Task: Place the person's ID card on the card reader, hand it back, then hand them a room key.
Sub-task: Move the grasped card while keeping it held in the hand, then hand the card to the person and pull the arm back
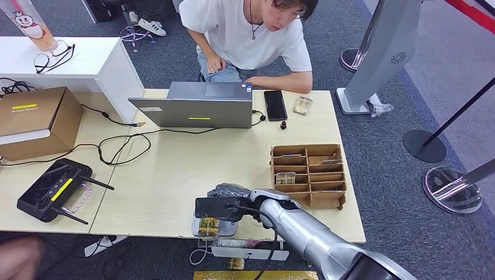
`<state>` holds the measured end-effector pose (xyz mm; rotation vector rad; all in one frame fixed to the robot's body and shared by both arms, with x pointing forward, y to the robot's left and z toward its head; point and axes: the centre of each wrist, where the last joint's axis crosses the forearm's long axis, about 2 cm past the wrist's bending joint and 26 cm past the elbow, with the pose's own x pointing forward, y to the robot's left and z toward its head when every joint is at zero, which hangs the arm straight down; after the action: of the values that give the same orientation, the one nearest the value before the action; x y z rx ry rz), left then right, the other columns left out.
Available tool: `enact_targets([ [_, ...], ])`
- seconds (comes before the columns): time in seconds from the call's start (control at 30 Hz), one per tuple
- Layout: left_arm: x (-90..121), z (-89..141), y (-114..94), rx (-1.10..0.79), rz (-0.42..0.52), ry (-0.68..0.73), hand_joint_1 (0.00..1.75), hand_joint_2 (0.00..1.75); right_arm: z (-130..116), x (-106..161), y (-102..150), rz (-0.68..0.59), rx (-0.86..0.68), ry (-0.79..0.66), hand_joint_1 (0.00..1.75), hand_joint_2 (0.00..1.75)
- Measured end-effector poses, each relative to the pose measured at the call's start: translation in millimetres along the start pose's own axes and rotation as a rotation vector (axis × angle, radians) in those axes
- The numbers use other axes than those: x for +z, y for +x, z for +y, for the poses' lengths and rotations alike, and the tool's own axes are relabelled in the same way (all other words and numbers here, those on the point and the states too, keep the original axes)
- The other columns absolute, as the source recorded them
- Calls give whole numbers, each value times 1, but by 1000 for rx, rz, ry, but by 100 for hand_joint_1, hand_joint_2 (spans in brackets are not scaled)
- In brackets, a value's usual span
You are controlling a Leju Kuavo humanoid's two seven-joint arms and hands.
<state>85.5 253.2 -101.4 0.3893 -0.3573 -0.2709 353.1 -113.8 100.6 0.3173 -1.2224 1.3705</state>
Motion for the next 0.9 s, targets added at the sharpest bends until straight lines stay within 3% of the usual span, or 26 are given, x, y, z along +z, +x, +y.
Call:
enact_targets([
  [0.9,1,-3,2,-9,2,-4,0,0,0,0,-13,115,-169,-81,175,175],
])
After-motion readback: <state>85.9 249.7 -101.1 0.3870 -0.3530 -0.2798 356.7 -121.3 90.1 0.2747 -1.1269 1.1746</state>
